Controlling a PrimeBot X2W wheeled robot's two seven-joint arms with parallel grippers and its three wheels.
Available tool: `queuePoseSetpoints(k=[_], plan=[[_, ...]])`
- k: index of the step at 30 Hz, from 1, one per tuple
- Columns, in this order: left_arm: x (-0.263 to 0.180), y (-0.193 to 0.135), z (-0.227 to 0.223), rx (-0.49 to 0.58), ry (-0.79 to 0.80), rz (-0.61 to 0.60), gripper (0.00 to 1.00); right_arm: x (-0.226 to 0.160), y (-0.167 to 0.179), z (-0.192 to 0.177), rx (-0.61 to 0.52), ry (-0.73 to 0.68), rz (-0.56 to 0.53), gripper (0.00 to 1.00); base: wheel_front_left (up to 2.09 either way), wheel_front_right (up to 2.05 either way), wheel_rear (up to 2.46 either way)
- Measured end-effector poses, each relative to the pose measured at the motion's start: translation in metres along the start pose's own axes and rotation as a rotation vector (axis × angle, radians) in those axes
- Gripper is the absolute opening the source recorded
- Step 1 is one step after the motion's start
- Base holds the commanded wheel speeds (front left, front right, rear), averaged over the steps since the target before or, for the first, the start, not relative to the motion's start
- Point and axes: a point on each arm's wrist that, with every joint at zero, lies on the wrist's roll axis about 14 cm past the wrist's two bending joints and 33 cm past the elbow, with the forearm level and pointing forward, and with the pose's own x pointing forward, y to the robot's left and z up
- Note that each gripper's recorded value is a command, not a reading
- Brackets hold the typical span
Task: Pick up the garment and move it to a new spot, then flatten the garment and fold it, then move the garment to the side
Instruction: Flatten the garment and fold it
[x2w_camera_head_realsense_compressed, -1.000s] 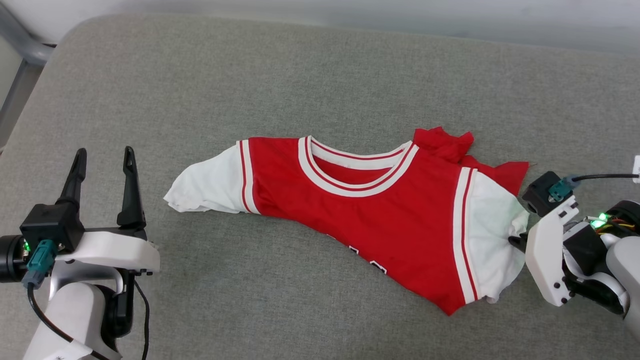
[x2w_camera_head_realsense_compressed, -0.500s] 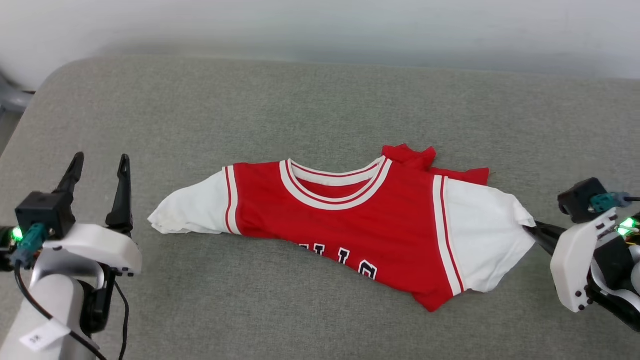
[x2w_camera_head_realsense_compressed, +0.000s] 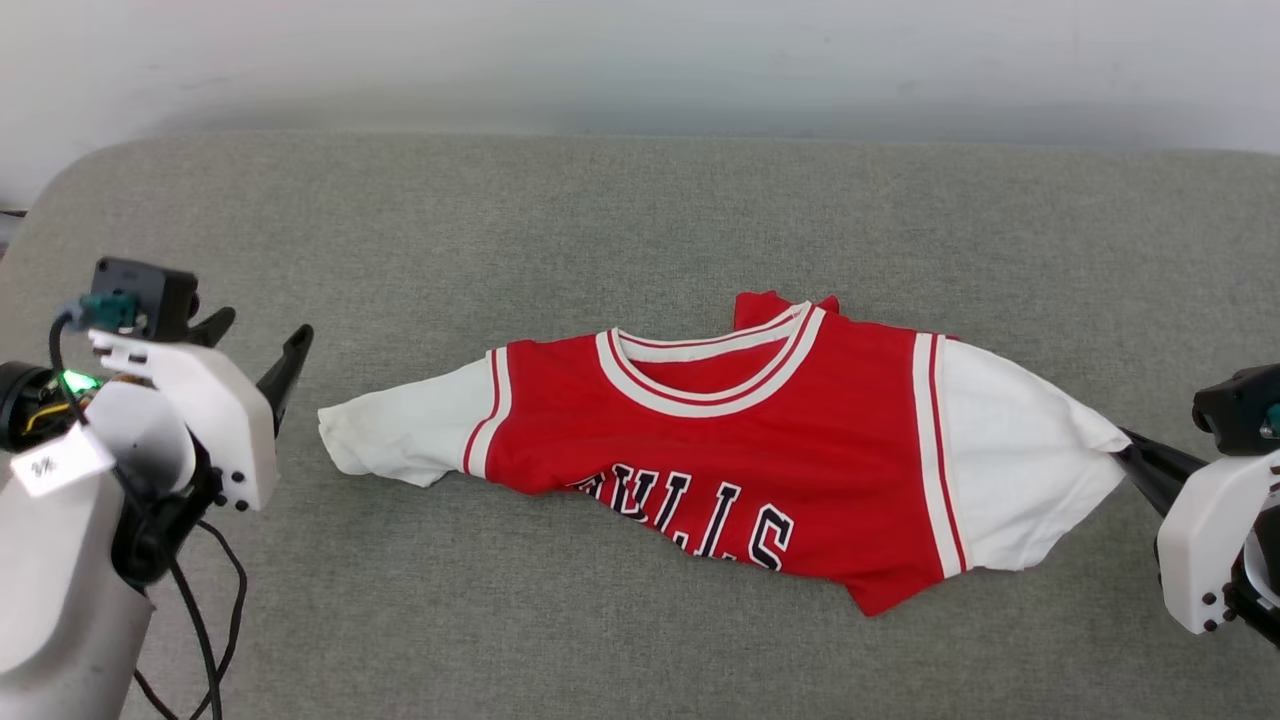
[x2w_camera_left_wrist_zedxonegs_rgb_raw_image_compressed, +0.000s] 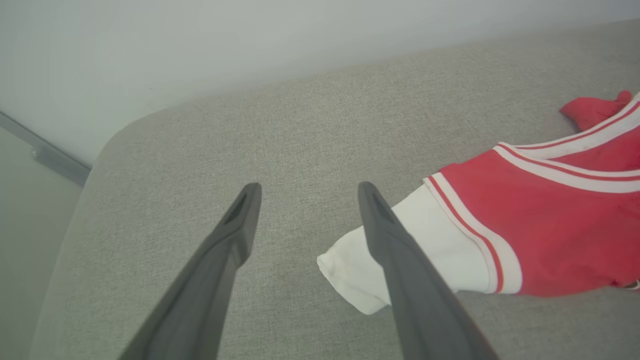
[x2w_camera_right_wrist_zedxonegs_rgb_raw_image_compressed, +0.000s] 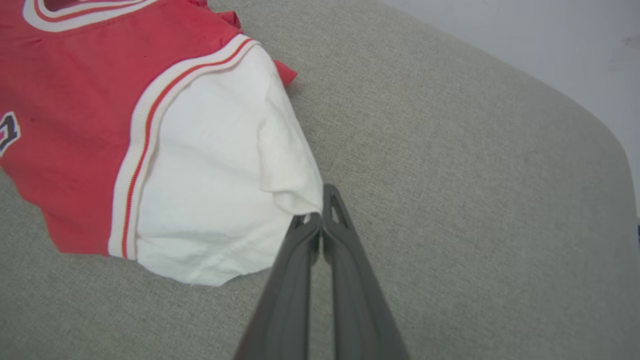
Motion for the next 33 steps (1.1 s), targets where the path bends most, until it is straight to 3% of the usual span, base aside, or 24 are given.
queuePoseSetpoints(k=[10, 17, 33], plan=[[0.016, -0.028, -0.037, 0.024, 0.346, -0.150, 1.00, -0.002, -0.004, -0.009, 0.021, 0.019, -0.036, 0.00, 0.00, 0.00, 0.00], [0.030, -0.030, -0.071, 0.037, 0.534, -0.184, 1.00, 0.003, -0.002, -0.016, 0.030, 0.046, -0.041, 0.00, 0.00, 0.00, 0.00], [0.051, -0.040, -0.132, 0.068, 0.836, -0.256, 1.00, 0.019, -0.004, -0.036, 0.041, 0.113, -0.044, 0.00, 0.00, 0.00, 0.00]])
